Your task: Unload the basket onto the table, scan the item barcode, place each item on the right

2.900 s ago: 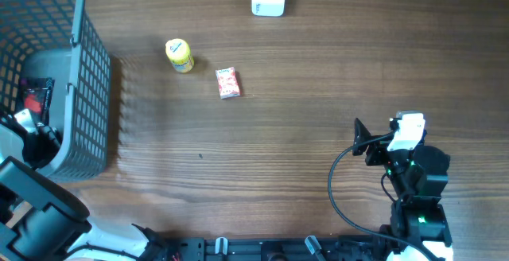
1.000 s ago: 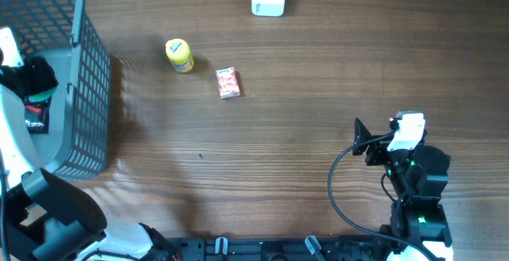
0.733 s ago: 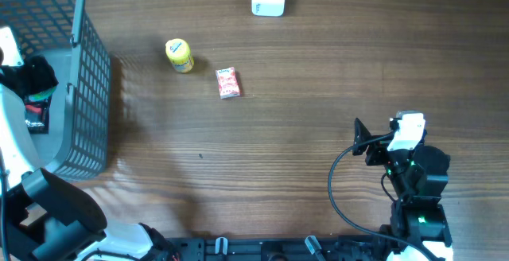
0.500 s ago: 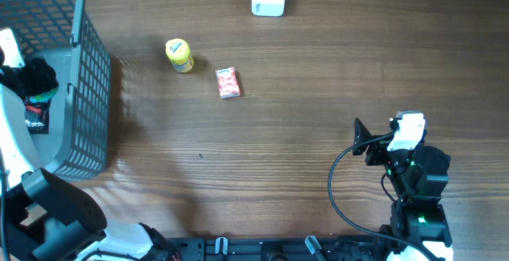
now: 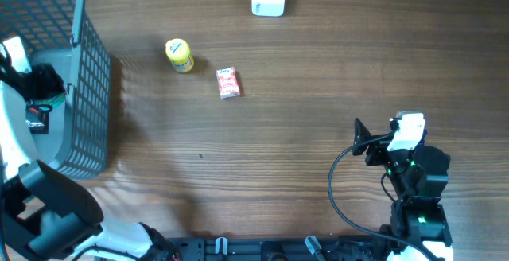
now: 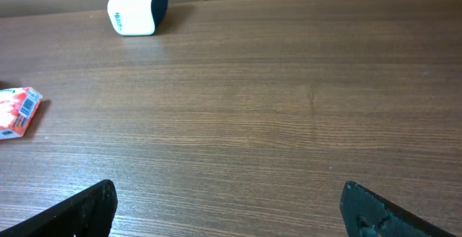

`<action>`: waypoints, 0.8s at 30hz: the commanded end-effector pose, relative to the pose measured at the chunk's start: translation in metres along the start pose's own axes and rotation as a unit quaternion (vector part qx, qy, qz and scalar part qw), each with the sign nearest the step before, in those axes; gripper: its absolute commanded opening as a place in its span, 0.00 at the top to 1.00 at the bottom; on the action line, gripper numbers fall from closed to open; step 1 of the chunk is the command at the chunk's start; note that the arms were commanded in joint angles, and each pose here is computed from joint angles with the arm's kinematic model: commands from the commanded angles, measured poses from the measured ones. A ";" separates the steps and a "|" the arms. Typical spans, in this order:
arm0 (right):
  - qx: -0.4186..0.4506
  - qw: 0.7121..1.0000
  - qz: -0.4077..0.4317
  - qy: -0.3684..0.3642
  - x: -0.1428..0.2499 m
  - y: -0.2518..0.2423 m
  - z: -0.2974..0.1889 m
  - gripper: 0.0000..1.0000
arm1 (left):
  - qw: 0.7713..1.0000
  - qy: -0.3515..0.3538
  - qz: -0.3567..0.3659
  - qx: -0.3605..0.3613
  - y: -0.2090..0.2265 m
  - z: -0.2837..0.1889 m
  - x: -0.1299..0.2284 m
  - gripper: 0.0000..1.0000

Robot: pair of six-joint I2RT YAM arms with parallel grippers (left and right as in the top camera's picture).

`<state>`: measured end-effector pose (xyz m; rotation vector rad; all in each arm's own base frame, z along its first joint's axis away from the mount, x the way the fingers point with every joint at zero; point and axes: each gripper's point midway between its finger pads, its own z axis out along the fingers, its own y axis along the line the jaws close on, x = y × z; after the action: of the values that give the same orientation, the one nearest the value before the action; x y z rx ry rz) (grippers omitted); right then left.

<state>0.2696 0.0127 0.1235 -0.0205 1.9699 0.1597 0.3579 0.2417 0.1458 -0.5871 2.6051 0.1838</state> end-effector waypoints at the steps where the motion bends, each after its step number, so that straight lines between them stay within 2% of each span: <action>1: 0.008 1.000 -0.004 -0.013 -0.011 -0.003 -0.002 0.00 | 1.000 0.008 0.002 0.009 -0.004 0.012 -0.003 0.34; 13: 0.008 1.000 -0.005 -0.013 -0.011 -0.003 -0.002 0.00 | 0.999 0.037 0.000 0.019 -0.004 0.069 0.006 0.35; 16: 0.008 1.000 -0.004 -0.013 -0.011 -0.003 -0.002 0.00 | 0.999 0.045 -0.001 0.030 -0.008 0.075 0.010 0.28; 18: 0.008 1.000 -0.005 -0.013 -0.011 -0.003 -0.002 0.00 | 0.999 0.039 0.000 0.029 -0.007 0.076 0.007 0.16; 20: 0.009 1.000 -0.004 -0.011 -0.010 -0.003 -0.002 0.00 | 0.999 0.029 0.000 0.028 -0.007 0.076 0.002 0.08; 21: 0.009 1.000 -0.004 -0.011 -0.010 -0.003 -0.002 0.00 | 0.999 0.027 0.001 0.028 -0.007 0.076 0.001 0.00; 24: 0.011 1.000 -0.004 -0.008 -0.009 -0.003 -0.002 0.00 | 1.000 0.012 -0.005 0.026 -0.006 0.073 -0.007 0.00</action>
<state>0.2692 0.0126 0.1225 -0.0191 1.9741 0.1597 0.3852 0.2547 0.0766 -0.5966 2.6593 0.1168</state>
